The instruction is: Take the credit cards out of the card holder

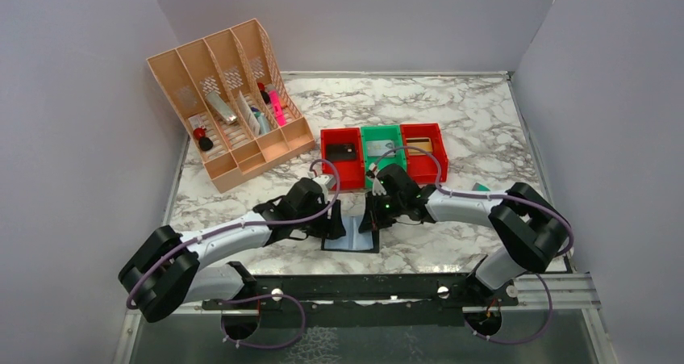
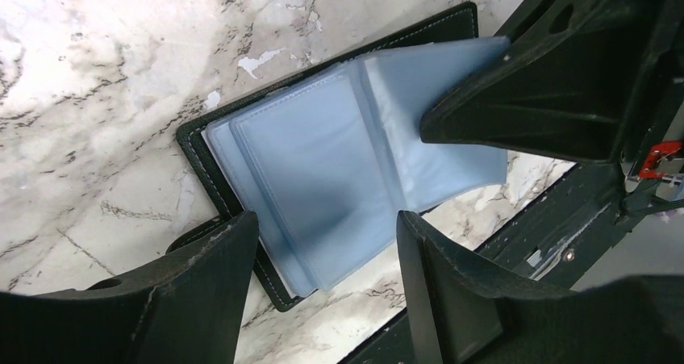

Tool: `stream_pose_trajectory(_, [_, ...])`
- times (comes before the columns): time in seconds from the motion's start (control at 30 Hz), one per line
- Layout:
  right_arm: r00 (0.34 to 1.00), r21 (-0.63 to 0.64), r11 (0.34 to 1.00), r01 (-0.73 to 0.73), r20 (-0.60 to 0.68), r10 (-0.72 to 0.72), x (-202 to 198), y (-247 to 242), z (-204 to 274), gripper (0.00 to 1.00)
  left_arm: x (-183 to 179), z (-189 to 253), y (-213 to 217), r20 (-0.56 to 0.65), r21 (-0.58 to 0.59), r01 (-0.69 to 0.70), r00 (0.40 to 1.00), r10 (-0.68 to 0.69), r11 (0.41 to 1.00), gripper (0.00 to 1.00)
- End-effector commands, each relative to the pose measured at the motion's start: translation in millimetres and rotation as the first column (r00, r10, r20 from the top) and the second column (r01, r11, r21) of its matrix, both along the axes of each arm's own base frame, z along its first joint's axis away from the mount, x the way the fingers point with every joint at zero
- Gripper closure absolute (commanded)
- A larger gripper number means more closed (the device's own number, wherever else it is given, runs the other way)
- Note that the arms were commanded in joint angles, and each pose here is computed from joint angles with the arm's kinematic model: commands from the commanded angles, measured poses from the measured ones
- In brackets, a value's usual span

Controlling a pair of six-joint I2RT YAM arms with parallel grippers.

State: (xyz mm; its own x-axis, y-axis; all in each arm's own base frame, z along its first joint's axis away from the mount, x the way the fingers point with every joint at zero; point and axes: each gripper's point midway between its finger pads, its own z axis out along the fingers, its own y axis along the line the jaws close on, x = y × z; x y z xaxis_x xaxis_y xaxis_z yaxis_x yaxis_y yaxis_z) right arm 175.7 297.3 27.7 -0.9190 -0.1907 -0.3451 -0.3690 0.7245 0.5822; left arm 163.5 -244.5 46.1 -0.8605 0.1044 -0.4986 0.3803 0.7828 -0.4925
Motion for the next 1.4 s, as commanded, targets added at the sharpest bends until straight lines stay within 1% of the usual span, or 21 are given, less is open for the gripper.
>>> stream_pose_trajectory(0.0, [0.995, -0.06, 0.993, 0.099, -0.021, -0.101, 7, -10, -13, 0.98, -1, -3, 0, -0.013, 0.019, -0.01, 1.0, 0.01, 1.0, 0.33])
stream_pose_trajectory(0.13, [0.991, -0.071, 0.989, 0.128, -0.027, -0.13, 7, -12, -17, 0.98, -2, -8, 0, -0.031, 0.034, -0.006, 0.999, 0.008, 0.999, 0.32])
stream_pose_trajectory(0.37, [0.989, -0.066, 0.988, 0.14, -0.031, -0.142, 8, -12, -15, 0.98, -3, -26, 6, -0.05, 0.149, -0.008, 0.999, 0.015, 0.989, 0.3])
stream_pose_trajectory(0.5, [0.989, -0.049, 0.989, 0.136, -0.049, -0.139, 5, -8, -16, 0.98, -6, -34, 5, -0.063, 0.19, 0.007, 0.998, 0.005, 0.982, 0.3])
stream_pose_trajectory(0.63, [0.986, -0.028, 0.989, 0.142, -0.079, -0.144, 1, -6, -19, 0.98, -10, -38, -4, -0.081, 0.193, 0.036, 0.996, -0.021, 0.981, 0.37])
stream_pose_trajectory(0.8, [0.983, -0.009, 0.99, 0.138, -0.119, -0.138, -5, -3, -25, 0.98, -12, -30, -30, -0.068, 0.107, 0.077, 0.995, -0.07, 0.991, 0.45])
stream_pose_trajectory(1.0, [0.981, -0.02, 0.989, 0.147, -0.127, -0.149, -7, -6, -30, 0.98, -11, -17, -51, -0.053, 0.025, 0.106, 0.993, -0.104, 0.994, 0.51])
stream_pose_trajectory(1.13, [0.98, -0.034, 0.987, 0.158, -0.118, -0.161, -5, -7, -30, 0.98, -8, -12, -53, -0.034, 0.017, 0.1, 0.994, -0.099, 0.995, 0.58])
stream_pose_trajectory(1.23, [0.98, -0.038, 0.986, 0.162, -0.109, -0.166, -3, -8, -29, 0.98, -6, -11, -49, -0.024, 0.03, 0.085, 0.996, -0.085, 0.996, 0.66])
stream_pose_trajectory(1.37, [0.98, -0.049, 0.984, 0.17, -0.101, -0.174, -1, -10, -29, 0.98, -5, -10, -44, -0.017, 0.049, 0.069, 0.998, -0.068, 0.996, 0.67])
